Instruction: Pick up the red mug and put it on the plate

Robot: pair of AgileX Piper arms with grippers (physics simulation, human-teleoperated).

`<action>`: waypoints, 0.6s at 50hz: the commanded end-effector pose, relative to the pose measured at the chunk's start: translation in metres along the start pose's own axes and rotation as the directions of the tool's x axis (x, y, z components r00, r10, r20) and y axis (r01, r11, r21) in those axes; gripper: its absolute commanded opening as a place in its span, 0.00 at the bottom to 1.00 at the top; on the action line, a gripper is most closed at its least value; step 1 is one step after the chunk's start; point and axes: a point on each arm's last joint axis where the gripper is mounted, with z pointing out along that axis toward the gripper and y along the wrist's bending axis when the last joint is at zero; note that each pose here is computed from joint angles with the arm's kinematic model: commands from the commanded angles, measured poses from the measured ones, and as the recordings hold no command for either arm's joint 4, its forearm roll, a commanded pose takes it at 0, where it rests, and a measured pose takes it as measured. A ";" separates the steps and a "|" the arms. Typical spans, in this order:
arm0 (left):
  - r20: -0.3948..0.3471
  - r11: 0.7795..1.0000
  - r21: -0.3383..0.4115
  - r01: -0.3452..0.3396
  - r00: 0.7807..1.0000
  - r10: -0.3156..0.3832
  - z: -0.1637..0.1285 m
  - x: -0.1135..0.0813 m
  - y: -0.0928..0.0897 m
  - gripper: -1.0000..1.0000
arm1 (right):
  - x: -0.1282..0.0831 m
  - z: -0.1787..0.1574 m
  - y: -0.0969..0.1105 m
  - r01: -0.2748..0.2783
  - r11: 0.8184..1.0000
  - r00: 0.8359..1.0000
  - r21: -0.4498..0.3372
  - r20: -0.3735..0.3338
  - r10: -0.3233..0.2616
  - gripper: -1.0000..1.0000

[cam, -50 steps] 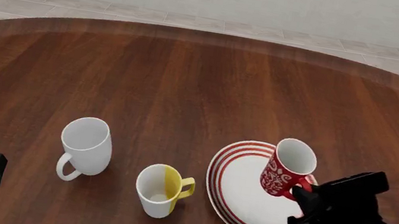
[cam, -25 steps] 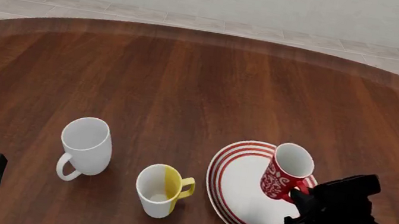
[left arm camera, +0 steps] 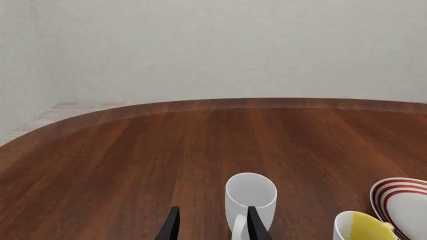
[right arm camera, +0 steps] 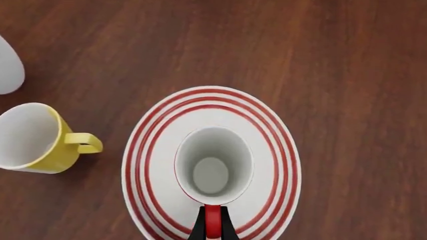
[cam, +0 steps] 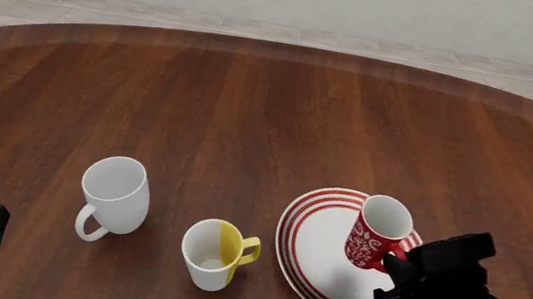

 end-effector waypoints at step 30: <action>0.000 1.000 0.000 0.000 1.000 0.000 0.000 0.000 0.000 1.00 | 0.005 0.022 0.000 0.060 0.998 0.998 -0.005 -0.026 -0.060 0.00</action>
